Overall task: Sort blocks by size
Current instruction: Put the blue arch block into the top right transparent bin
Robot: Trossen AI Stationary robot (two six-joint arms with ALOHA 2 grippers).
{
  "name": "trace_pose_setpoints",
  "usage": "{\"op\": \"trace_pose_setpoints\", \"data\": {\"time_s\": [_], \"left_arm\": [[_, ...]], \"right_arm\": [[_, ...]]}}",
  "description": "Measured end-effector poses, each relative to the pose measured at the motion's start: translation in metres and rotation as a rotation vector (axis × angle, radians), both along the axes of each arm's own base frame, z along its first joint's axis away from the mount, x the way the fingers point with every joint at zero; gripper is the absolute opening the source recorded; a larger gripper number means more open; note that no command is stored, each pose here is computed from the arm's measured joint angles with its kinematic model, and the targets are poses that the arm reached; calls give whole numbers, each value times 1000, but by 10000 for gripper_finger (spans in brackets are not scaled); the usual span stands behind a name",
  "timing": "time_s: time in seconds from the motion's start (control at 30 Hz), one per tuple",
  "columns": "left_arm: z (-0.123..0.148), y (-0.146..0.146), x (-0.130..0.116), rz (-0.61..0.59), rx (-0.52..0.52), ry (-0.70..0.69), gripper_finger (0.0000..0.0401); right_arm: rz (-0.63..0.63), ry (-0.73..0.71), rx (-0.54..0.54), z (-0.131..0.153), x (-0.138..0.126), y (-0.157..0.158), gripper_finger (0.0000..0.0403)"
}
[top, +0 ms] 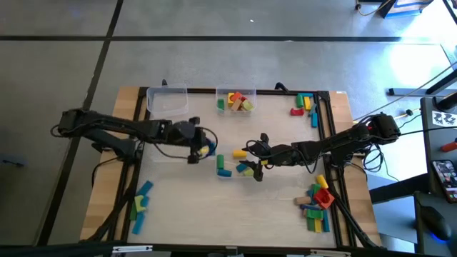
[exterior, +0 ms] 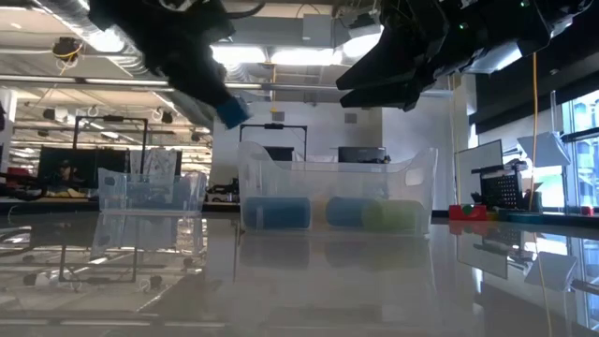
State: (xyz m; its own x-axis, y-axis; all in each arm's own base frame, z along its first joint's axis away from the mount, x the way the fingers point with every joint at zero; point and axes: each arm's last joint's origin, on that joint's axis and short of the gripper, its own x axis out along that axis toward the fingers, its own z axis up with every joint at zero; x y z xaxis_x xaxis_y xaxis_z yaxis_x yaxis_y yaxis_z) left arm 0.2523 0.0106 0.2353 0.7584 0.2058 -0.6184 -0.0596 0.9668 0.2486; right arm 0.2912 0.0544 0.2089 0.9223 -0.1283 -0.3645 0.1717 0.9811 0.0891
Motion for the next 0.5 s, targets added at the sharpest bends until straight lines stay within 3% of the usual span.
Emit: {"op": "trace_pose_setpoints", "data": {"time_s": [0.27, 0.5], "left_arm": [[9, 39, 3, 65, 126, -86, 48], [18, 79, 6, 208, 176, -230, 45]], "right_arm": [[0, 0, 0, 0, 0, 0, 246], [-18, -1, -8, 0, 0, -1, 246]]}}
